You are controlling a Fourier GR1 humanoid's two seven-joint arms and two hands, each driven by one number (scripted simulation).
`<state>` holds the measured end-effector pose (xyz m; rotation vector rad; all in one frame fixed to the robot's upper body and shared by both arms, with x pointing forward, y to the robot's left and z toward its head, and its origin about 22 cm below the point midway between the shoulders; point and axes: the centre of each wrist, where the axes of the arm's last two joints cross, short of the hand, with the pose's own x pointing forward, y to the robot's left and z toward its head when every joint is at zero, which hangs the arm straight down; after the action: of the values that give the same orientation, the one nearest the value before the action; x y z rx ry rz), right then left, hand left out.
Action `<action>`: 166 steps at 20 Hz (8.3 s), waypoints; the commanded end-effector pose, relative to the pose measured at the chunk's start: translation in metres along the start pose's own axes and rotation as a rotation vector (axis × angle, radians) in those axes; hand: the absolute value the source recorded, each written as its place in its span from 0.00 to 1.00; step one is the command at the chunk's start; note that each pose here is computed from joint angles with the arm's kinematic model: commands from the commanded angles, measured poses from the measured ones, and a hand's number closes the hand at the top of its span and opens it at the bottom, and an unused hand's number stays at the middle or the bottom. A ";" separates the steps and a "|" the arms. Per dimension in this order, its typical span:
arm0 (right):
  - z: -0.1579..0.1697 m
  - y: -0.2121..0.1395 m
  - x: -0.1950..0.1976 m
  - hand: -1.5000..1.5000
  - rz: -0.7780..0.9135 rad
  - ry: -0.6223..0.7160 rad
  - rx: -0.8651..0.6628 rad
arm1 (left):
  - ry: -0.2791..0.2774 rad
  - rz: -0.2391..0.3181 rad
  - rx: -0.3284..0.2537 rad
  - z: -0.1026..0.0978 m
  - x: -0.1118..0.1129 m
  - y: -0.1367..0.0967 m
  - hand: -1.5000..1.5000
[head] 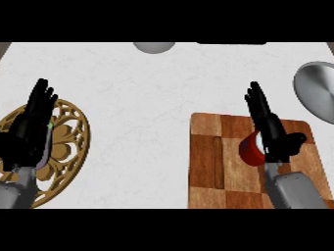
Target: Pick the can from the cutting board and place it in the pan
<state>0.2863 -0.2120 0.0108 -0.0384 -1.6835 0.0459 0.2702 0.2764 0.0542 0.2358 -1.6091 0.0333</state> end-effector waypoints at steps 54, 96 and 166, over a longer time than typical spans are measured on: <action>0.040 -0.016 0.038 0.00 0.760 1.217 -0.555 | 0.396 0.212 0.009 0.056 -0.081 -0.043 0.50; 0.059 0.016 0.033 1.00 1.294 0.192 0.646 | 0.401 0.233 0.033 0.065 -0.090 -0.035 0.50; -0.094 -0.269 0.076 0.00 0.377 -0.126 -0.108 | 0.347 0.229 -0.052 0.049 -0.071 -0.049 0.50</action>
<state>0.3769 -0.4619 0.1007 -0.5994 -1.7297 0.3871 0.2432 0.2307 -0.0117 0.0056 -1.3691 0.1969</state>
